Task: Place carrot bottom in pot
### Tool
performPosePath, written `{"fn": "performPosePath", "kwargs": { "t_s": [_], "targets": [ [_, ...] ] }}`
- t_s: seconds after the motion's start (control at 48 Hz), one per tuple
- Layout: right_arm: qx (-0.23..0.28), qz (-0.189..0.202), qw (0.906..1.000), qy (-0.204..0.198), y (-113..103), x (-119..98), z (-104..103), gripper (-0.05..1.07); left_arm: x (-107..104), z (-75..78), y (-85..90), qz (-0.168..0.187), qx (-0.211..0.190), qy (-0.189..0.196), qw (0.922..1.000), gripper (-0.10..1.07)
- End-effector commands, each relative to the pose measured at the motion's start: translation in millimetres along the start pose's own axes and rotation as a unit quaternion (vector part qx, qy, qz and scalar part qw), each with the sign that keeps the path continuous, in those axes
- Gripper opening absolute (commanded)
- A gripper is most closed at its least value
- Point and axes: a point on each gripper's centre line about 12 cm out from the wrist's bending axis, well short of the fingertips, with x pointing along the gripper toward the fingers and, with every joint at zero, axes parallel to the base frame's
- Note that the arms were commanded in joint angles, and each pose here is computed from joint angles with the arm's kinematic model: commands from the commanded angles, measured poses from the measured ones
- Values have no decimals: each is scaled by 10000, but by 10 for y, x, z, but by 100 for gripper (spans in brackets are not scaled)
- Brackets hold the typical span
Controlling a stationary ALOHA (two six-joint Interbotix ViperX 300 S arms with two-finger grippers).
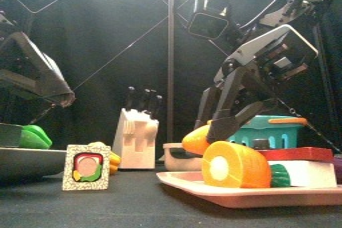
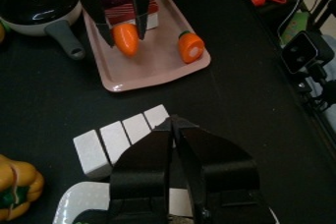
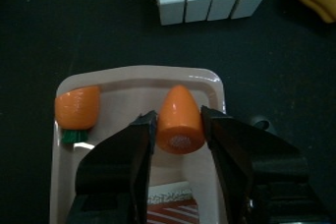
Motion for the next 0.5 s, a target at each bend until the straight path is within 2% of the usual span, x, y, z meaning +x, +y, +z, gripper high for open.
{"fn": "performPosePath", "kwargs": {
  "t_s": [0.0, 0.125, 0.25, 0.375, 0.479],
  "targets": [
    [-4, -23, 9996, -289, -13, -106, 179, 65, 10, 46, 1, 15, -29, -94, 10000, 50],
    [25, -48, 9993, -372, -38, -156, 222, 65, 12, 48, 10, 29, -35, -94, 9999, 50],
    [127, -160, 9981, -577, -154, -283, 327, 65, 19, 59, 15, 41, -47, -108, 9999, 50],
    [339, -442, 9939, -947, -414, -525, 481, 65, 22, 61, 28, 62, -56, -108, 9999, 50],
    [565, -789, 9879, -1214, -711, -715, 555, 65, 24, 56, 30, 68, -59, -100, 9999, 50]
  ]
}}
